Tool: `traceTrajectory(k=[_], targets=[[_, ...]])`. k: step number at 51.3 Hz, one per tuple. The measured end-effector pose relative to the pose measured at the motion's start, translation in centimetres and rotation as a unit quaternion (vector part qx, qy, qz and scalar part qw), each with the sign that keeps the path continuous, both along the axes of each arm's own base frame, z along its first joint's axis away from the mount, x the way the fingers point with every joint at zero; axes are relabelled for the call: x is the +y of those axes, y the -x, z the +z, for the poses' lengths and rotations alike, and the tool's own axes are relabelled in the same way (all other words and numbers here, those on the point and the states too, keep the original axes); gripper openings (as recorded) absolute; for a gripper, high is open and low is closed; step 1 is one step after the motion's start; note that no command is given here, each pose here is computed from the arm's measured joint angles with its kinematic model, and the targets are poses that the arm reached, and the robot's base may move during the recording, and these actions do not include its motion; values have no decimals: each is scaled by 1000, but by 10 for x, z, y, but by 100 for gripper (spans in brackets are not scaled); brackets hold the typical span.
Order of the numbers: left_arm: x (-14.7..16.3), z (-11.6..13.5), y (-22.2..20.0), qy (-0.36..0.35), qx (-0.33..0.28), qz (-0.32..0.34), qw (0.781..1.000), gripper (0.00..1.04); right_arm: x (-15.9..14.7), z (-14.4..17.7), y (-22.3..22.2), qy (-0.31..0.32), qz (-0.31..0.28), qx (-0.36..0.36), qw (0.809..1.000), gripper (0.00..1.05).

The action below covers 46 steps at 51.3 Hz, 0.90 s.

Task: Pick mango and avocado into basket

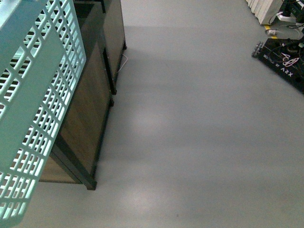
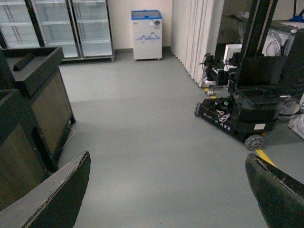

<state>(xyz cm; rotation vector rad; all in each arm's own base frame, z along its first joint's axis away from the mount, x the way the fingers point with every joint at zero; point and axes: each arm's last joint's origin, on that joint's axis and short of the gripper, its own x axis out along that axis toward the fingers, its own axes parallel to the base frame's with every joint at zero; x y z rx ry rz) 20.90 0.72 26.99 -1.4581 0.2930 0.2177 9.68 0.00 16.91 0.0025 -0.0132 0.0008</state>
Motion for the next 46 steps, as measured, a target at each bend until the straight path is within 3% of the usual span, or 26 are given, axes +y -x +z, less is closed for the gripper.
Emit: traceTrajectory(k=[46], targets=[[0,0,0,0,0,-1,1000,4,0,0,0,0,-1,1,1000,96]])
